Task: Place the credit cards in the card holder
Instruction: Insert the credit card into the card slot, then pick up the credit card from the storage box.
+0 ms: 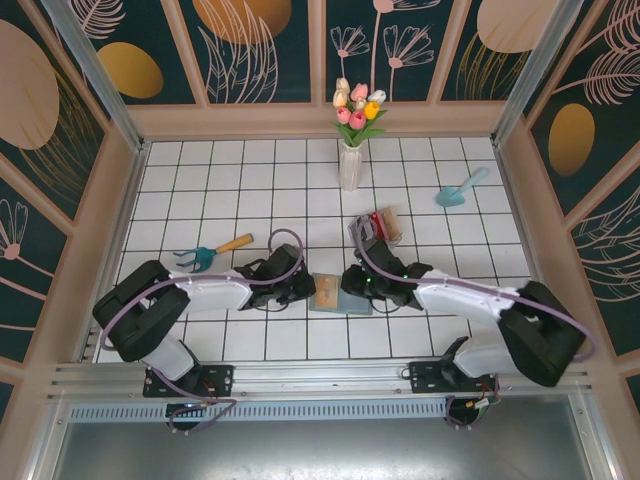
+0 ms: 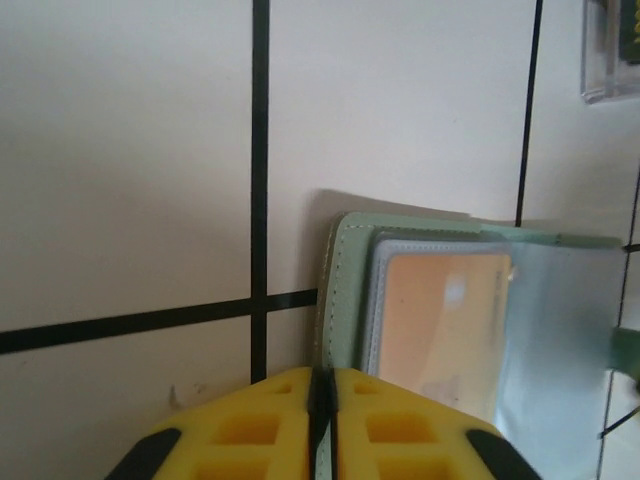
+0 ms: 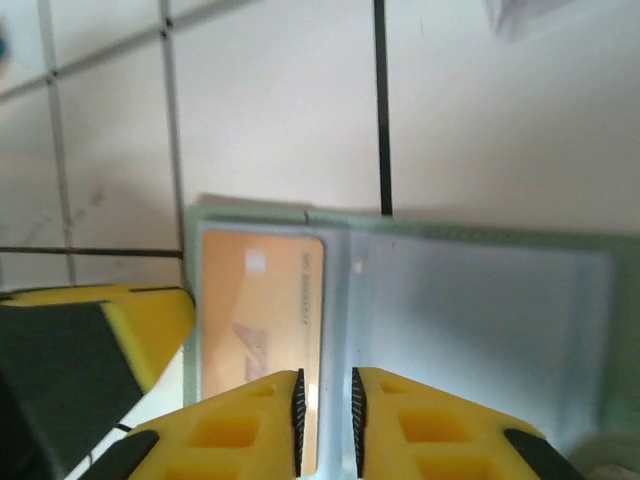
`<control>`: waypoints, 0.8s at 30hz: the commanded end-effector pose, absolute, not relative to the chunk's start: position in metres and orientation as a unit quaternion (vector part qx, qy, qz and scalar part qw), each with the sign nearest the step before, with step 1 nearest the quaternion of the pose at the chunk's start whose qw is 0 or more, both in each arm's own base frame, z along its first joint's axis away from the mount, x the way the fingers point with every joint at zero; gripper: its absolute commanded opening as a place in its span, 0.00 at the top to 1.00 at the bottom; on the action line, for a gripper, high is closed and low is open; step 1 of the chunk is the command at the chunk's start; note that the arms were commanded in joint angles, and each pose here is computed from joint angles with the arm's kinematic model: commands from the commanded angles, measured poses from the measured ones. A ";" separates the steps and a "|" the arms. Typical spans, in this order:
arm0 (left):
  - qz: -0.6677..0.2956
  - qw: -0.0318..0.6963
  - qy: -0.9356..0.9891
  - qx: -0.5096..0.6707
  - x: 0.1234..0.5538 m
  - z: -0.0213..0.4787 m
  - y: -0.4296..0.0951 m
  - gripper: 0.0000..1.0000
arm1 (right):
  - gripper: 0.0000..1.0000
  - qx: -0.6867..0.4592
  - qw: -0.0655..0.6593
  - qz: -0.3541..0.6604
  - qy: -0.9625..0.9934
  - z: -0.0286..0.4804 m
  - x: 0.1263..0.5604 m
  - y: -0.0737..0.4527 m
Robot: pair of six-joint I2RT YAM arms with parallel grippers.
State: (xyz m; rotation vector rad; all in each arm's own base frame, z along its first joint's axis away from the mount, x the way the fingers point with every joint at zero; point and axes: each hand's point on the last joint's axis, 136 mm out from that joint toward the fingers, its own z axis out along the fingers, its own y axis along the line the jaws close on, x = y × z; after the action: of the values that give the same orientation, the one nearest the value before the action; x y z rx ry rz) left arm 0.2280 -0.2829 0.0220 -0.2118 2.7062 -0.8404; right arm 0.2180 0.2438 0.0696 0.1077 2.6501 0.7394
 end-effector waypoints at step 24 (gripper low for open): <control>-0.312 0.222 0.922 -0.066 0.255 0.077 -0.294 0.63 | 0.60 -0.109 0.265 -0.054 0.957 0.093 0.356 0.191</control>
State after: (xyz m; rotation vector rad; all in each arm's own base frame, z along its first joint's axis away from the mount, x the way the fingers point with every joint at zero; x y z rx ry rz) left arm 0.2496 -0.2886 0.0706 -0.2125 2.5712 -0.8644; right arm 0.3470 0.2003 0.0928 -0.2676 2.6014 0.0049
